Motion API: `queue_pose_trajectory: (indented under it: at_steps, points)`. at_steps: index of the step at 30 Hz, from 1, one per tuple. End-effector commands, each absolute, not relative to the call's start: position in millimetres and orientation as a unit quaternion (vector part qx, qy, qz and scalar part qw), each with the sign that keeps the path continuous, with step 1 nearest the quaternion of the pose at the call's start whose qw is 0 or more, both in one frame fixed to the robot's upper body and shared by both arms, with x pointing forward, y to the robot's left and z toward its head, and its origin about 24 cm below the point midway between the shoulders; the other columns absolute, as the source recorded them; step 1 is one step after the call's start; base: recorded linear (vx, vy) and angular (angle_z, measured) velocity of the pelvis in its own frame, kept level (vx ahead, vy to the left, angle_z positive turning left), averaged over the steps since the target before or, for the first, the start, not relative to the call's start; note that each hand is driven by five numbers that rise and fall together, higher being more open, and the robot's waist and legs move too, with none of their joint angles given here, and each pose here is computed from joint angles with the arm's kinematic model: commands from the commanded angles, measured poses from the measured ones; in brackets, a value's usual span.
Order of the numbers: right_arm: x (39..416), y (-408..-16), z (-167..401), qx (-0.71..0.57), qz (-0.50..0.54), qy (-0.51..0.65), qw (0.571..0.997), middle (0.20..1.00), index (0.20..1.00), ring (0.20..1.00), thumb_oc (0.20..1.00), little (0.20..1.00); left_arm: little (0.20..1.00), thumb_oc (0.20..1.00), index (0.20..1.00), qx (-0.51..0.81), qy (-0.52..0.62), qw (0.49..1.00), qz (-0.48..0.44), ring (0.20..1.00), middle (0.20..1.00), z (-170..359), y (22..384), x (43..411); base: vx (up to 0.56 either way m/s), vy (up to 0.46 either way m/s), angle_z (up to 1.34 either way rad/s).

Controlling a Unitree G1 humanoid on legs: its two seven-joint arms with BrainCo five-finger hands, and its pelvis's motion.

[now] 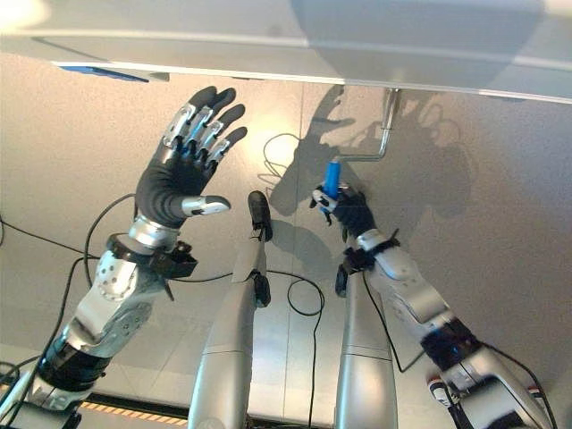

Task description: Raise the hospital bed

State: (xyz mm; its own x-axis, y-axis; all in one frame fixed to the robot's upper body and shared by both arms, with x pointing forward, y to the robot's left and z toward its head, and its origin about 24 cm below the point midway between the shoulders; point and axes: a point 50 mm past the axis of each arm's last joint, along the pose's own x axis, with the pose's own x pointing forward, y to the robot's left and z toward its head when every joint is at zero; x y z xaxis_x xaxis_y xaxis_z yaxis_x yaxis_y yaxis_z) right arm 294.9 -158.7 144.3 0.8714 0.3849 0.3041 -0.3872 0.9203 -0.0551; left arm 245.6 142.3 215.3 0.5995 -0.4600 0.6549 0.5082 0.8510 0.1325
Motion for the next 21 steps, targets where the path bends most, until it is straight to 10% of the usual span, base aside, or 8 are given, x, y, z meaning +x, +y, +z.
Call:
queue_pose_trajectory:
  at_steps: [1, 21]
  points:
    - [261, -164, 243, 0.075, 0.219, -0.426, 0.874, 0.200, 0.200, 0.200, 0.200, 0.200, 1.000, 1.000, 1.000, -0.037, -0.411, 0.854, -0.317, 1.000, 1.000, 233, 143, 218, 0.00, -0.047, 0.05]
    - [255, -249, 252, 0.079, -0.011, -0.480, 0.874, 0.200, 0.200, 0.200, 0.200, 0.200, 1.000, 1.000, 1.000, -0.056, -0.415, 0.852, -0.316, 1.000, 1.000, 236, 157, 211, 0.01, -0.060, -0.02]
